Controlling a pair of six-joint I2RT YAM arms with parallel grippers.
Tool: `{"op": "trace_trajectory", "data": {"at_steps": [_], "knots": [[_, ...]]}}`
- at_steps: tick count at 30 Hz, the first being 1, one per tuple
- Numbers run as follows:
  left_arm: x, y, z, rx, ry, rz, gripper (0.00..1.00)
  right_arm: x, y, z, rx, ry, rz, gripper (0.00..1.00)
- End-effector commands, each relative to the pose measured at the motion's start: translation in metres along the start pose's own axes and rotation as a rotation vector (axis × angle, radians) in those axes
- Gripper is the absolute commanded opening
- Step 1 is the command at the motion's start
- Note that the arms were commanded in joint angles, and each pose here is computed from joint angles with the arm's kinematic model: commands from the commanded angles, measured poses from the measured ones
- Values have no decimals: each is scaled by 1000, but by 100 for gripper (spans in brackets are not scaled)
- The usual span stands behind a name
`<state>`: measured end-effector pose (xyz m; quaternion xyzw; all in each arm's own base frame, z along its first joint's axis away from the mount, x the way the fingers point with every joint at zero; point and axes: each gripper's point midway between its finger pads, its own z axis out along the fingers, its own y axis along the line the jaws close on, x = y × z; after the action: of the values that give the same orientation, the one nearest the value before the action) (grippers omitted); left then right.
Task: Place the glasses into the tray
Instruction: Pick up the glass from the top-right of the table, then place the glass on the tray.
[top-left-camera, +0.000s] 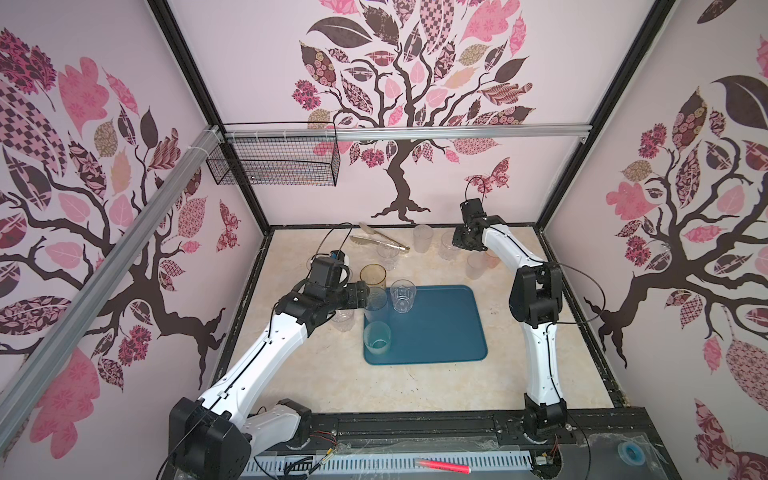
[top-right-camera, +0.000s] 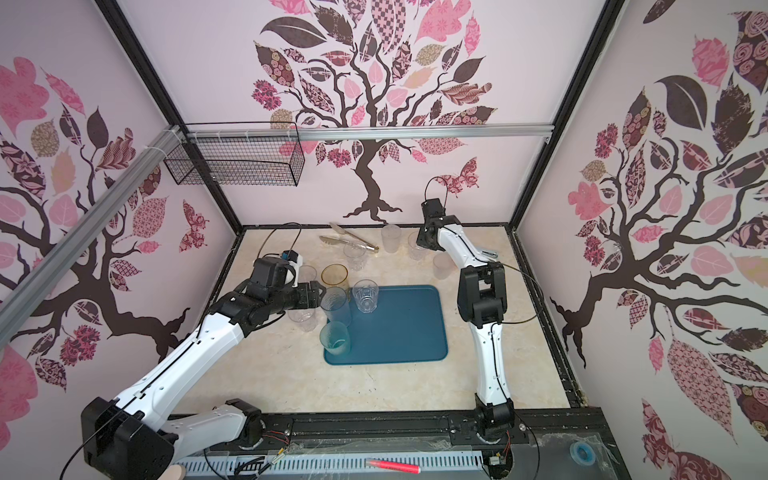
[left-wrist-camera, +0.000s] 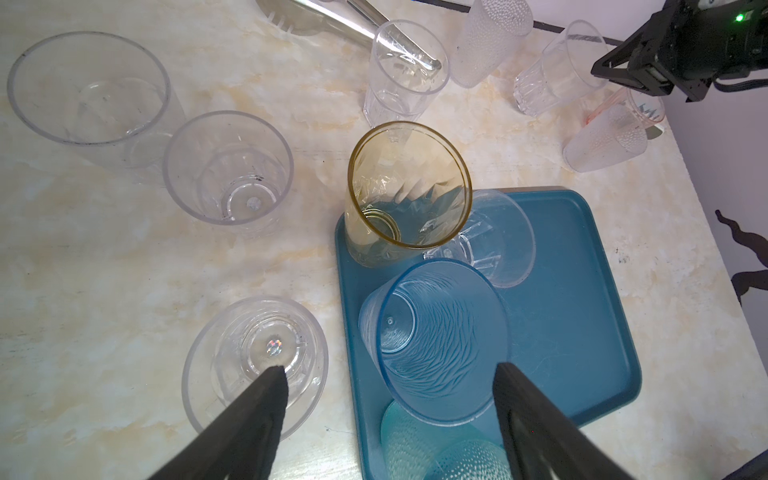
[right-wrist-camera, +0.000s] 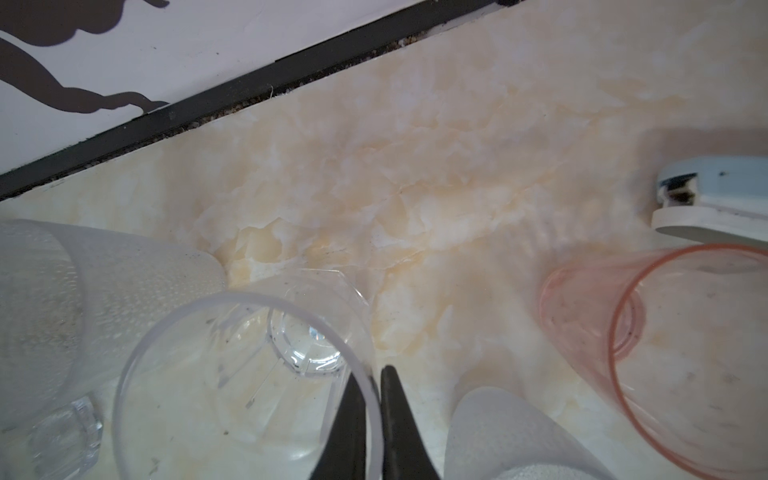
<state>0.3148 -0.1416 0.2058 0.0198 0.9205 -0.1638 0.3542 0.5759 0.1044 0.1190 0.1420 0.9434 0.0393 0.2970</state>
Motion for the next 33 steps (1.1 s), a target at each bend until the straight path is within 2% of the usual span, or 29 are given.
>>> {"op": "trace_trajectory", "data": {"at_steps": [1, 9, 12, 19, 25, 28, 33], "knots": [[-12, 3, -10, -26, -62, -22, 81, -30, 19, -78, -55, -109, -7, 4], [-24, 2, -20, -33, -99, -12, 81, -19, 32, -140, -101, -157, -33, 3], [-23, 3, -18, -40, -92, -10, 81, 0, 37, -161, -117, -139, -67, 3], [-26, 9, -24, -75, -101, 8, 81, 89, 21, -201, -111, -44, -180, 2], [-24, 14, -22, -90, -94, 5, 82, 176, -12, -214, -51, 128, -280, 1], [-23, 13, -19, -79, -89, 5, 82, 200, -22, -218, -37, 174, -300, 0], [-17, 15, -13, -76, -69, -9, 82, 239, -7, -204, -41, 249, -364, 0]]}}
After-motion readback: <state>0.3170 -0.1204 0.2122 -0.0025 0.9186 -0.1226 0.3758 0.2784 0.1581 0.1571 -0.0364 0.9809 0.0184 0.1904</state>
